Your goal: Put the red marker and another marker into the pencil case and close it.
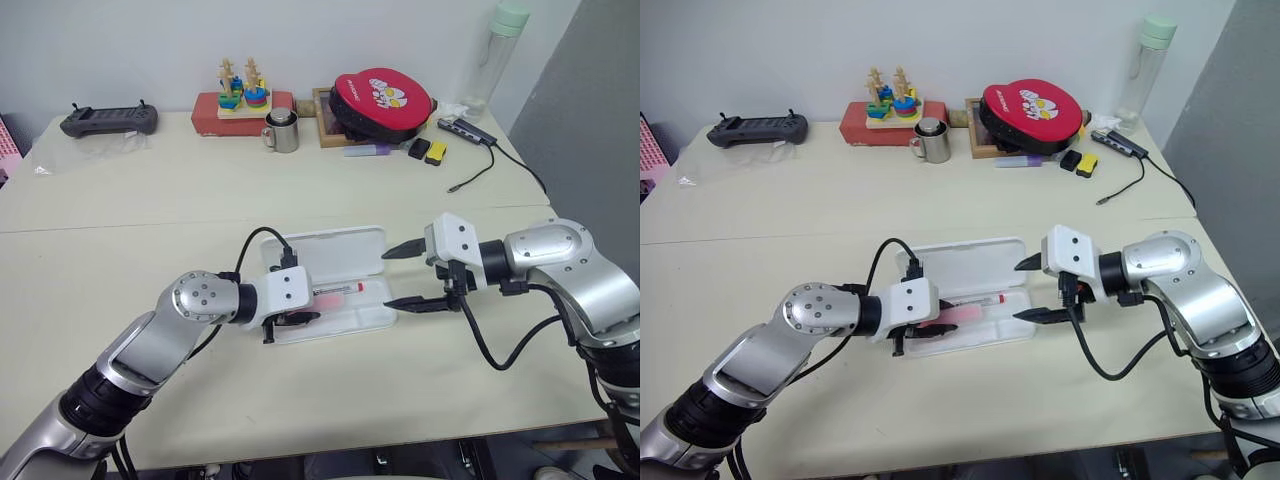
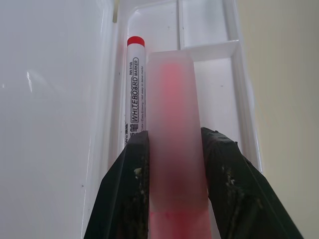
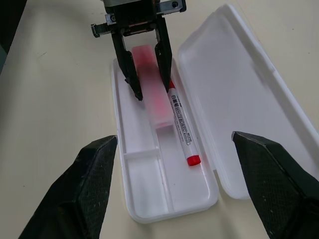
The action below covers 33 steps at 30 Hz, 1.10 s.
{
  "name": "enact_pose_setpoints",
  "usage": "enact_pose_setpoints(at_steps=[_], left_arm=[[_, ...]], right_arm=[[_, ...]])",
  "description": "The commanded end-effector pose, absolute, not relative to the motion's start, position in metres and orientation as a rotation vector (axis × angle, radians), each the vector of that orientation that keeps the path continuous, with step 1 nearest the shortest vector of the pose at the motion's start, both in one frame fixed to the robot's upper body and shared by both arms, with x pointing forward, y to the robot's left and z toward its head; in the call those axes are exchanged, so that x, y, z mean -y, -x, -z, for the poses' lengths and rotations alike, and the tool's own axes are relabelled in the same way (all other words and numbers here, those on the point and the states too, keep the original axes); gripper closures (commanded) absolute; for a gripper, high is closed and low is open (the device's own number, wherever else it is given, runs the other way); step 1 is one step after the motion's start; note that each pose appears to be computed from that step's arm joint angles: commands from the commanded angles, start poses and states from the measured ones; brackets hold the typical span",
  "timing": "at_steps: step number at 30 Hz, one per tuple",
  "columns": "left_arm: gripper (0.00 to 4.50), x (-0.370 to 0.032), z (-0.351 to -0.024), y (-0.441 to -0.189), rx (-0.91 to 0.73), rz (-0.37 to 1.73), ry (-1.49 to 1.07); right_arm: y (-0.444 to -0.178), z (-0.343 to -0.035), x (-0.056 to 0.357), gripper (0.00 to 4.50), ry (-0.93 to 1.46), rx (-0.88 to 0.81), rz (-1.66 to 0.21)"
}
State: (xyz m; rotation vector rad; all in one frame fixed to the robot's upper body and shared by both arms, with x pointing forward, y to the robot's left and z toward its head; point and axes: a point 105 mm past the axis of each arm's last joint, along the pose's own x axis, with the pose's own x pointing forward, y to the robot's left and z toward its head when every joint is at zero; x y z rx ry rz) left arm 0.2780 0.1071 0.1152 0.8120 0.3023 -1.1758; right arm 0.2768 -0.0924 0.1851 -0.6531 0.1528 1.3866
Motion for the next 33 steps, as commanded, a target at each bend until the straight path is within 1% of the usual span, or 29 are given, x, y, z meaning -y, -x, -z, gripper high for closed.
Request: enact_pose_setpoints(at_steps=[1, 10, 15, 17, 18, 19, 24, 27, 28, 29, 30, 33], left_arm=[[3.29, -0.100, -0.115, -0.273, -0.282, 1.219, -0.839], [3.29, -0.098, -0.116, -0.271, -0.303, 1.257, -0.821], [3.29, -0.095, -0.115, -0.276, -0.311, 1.259, -0.819], [2.58, -0.092, -0.116, -0.277, -0.306, 1.268, -0.810], [2.46, -0.091, -0.117, -0.277, -0.304, 1.271, -0.808], [2.17, -0.091, -0.117, -0.277, -0.304, 1.273, -0.807], [1.18, -0.089, -0.120, -0.281, -0.299, 1.284, -0.802], [0.71, -0.088, -0.124, -0.281, -0.290, 1.292, -0.781], [0.40, -0.089, -0.128, -0.282, -0.282, 1.284, -0.771], [0.30, -0.089, -0.130, -0.283, -0.277, 1.279, -0.764], [0.02, -0.091, -0.133, -0.284, -0.275, 1.271, -0.760], [0.01, -0.096, -0.145, -0.283, -0.258, 1.254, -0.715]], right_arm=[[-0.274, -0.197, 0.092, 0.63, 0.672, -0.099, -1.381], [-0.275, -0.197, 0.091, 0.63, 0.669, -0.097, -1.379], [-0.275, -0.197, 0.091, 0.63, 0.668, -0.095, -1.375], [-0.275, -0.197, 0.091, 0.63, 0.667, -0.095, -1.375], [-0.274, -0.197, 0.091, 0.63, 0.666, -0.095, -1.376], [-0.274, -0.197, 0.091, 0.63, 0.666, -0.095, -1.376], [-0.275, -0.197, 0.090, 0.63, 0.665, -0.095, -1.374], [-0.275, -0.197, 0.091, 0.63, 0.666, -0.096, -1.372], [-0.275, -0.197, 0.091, 0.63, 0.667, -0.097, -1.370], [-0.276, -0.197, 0.091, 0.63, 0.667, -0.097, -1.369], [-0.276, -0.197, 0.091, 0.63, 0.668, -0.097, -1.366], [-0.278, -0.198, 0.092, 0.63, 0.670, -0.098, -1.356]])
